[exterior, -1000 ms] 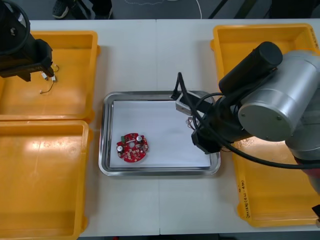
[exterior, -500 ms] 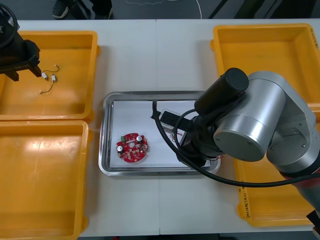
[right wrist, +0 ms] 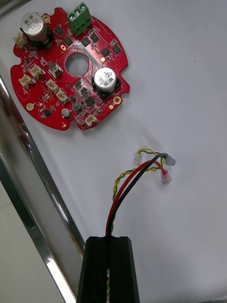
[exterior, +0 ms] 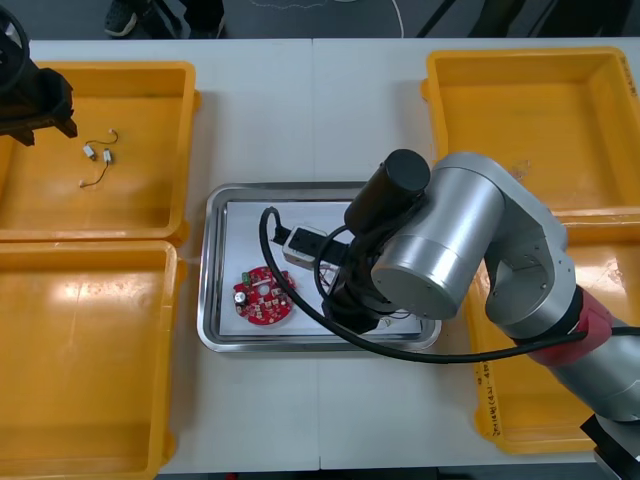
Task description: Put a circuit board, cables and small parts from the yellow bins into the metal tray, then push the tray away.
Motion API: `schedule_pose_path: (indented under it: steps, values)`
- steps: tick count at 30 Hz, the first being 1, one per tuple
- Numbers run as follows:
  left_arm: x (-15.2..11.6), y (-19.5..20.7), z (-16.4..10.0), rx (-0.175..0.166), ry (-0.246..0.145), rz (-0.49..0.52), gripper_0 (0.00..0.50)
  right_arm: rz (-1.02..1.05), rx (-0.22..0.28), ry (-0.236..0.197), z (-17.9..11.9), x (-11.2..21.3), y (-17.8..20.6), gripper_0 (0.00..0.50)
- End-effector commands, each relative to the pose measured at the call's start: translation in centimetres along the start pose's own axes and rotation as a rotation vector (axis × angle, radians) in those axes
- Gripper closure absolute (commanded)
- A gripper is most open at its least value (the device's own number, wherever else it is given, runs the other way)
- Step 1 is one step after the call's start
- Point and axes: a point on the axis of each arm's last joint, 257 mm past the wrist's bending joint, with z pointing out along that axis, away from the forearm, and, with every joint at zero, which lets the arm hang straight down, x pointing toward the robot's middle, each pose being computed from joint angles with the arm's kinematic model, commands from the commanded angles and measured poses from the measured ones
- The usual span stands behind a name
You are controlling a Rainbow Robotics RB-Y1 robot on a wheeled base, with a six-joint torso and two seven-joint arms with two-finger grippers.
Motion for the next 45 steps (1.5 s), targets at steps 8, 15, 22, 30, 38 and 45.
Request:
schedule_pose_path:
  steps: [8,15,22,30,38,45]
  values:
    - [-5.5,2.5,-1.9,-0.014,-0.152,0.01,0.0,-0.16,0.023,0.006,1.5,-1.6,0.5,0.5]
    - [-6.7,3.1,-0.5,-0.005,-0.178,0.017,0.0,-0.196,0.034,0.026,2.9,-1.2,0.3,0.5]
    - [-8.3,3.2,0.8,-0.033,-0.209,0.035,0.0,-0.223,0.039,0.045,3.4,-0.9,0.1,0.5]
    - [-9.9,1.8,2.4,-0.005,-0.257,0.029,0.0,-0.241,0.042,0.034,3.4,-1.2,0.1,0.279]
    - [-10.1,0.3,4.5,0.034,-0.273,0.009,0.0,-0.252,0.048,0.028,3.2,-1.6,-0.2,0.064]
    - [-9.7,-1.0,6.6,0.066,-0.274,-0.016,0.0,-0.232,0.054,0.007,2.1,-2.4,-1.4,0.016]
